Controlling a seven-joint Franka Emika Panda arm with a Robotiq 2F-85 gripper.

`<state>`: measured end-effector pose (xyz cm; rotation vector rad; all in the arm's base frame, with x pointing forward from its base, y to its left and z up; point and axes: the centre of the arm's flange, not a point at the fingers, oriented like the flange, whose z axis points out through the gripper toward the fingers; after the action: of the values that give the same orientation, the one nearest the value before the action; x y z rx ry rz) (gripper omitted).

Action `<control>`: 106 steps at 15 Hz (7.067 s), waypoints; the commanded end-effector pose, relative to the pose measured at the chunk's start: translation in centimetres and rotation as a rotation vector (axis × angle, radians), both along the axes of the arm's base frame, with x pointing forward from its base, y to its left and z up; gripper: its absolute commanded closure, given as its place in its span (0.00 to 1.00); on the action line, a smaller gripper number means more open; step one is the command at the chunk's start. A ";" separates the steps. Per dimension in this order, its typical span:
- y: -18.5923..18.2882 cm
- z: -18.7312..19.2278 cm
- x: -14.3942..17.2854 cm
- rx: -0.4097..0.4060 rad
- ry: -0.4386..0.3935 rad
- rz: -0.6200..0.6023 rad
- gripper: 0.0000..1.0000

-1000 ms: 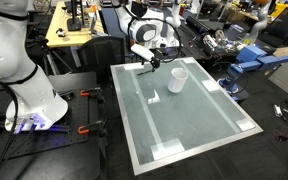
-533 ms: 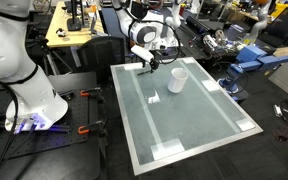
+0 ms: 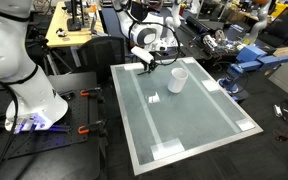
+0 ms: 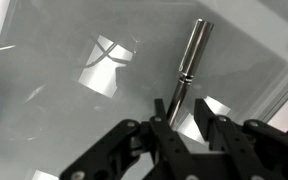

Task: Put the pen in the mug

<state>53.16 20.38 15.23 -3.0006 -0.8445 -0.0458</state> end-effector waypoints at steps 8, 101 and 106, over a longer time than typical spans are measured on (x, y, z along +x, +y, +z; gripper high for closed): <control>1.1 1.8 0.0 0.020 -0.035 0.045 0.97; -3.0 4.4 2.0 -0.439 -1.402 -1.110 0.97; -3.1 3.7 1.9 -0.428 -1.391 -1.124 0.40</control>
<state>55.14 17.38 18.99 -2.9298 1.1514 -2.2173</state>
